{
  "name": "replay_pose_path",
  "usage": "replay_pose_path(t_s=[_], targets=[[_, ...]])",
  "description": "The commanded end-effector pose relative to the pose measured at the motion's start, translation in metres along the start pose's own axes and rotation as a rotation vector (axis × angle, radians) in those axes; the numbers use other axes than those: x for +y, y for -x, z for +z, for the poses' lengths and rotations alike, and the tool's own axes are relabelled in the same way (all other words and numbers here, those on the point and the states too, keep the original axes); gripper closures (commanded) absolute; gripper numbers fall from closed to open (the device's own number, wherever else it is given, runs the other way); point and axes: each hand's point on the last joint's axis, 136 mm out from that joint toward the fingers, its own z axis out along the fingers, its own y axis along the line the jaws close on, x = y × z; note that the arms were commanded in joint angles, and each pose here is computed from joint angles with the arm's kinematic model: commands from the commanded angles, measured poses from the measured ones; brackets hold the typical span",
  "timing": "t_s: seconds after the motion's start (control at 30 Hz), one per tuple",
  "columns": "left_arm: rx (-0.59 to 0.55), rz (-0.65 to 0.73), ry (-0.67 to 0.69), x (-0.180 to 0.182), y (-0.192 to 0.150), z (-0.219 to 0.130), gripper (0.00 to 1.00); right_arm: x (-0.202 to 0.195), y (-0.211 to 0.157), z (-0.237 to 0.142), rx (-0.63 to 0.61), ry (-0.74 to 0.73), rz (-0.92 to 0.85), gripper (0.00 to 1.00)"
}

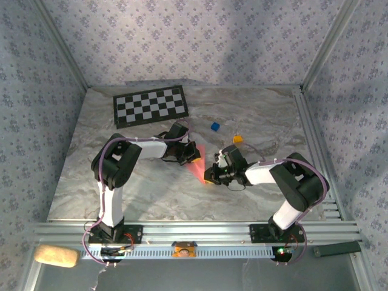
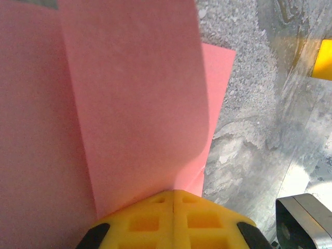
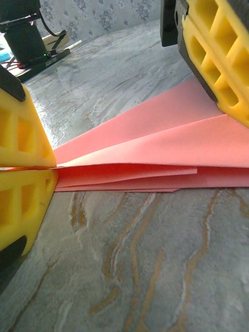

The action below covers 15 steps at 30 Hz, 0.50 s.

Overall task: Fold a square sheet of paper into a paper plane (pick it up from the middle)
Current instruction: Fourth fold the wing at the center of the table.

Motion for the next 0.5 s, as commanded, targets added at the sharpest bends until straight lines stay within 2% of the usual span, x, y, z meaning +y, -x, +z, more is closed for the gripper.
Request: replay_pose_path(t_s=[0.0,0.33,0.47], targets=[[0.014,-0.017,0.057,0.018,-0.007,0.004,1.00,-0.015,-0.025,0.002,0.080,-0.031,0.027,0.90],[0.014,-0.020,0.060,0.019,-0.007,0.004,1.00,-0.028,-0.037,0.000,0.105,-0.087,0.028,0.93],[0.012,-0.019,0.058,0.018,-0.007,0.004,1.00,-0.031,-0.040,-0.002,0.115,-0.119,0.021,0.88]])
